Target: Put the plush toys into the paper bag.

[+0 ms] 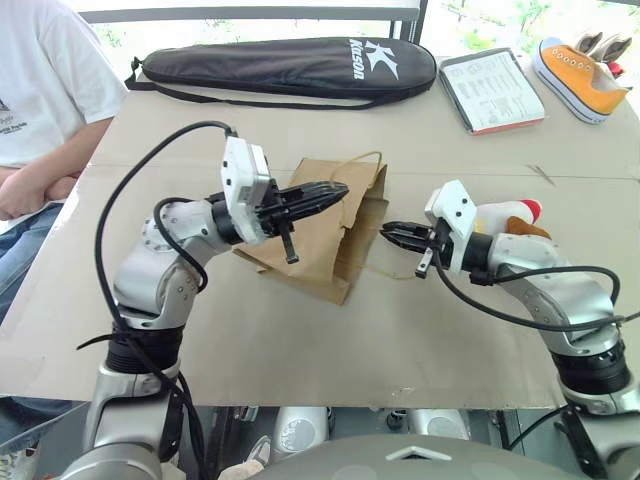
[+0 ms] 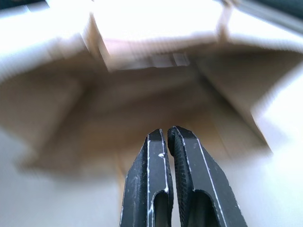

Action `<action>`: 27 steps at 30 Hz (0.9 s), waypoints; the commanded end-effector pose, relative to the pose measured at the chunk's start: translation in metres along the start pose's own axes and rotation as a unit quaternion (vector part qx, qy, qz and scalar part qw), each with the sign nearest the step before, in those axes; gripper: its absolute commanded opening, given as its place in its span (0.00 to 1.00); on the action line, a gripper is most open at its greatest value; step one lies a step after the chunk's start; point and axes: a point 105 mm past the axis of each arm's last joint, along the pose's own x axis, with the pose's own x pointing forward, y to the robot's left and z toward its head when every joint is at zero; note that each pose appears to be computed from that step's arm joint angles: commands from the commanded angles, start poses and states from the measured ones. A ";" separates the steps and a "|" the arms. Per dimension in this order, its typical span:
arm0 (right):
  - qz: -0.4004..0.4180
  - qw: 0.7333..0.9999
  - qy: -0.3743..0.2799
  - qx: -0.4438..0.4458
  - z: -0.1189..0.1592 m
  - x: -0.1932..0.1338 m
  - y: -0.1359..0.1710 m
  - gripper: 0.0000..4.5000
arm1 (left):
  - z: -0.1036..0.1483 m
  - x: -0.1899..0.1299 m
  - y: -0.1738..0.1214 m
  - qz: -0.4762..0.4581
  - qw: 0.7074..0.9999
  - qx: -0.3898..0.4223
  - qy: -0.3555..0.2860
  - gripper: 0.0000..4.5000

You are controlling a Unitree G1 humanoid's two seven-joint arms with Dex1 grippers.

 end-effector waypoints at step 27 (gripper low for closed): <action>0.104 0.991 -0.083 0.003 -0.058 0.143 0.034 0.01 | 0.032 -0.003 0.006 0.078 0.995 -0.005 -0.068 0.00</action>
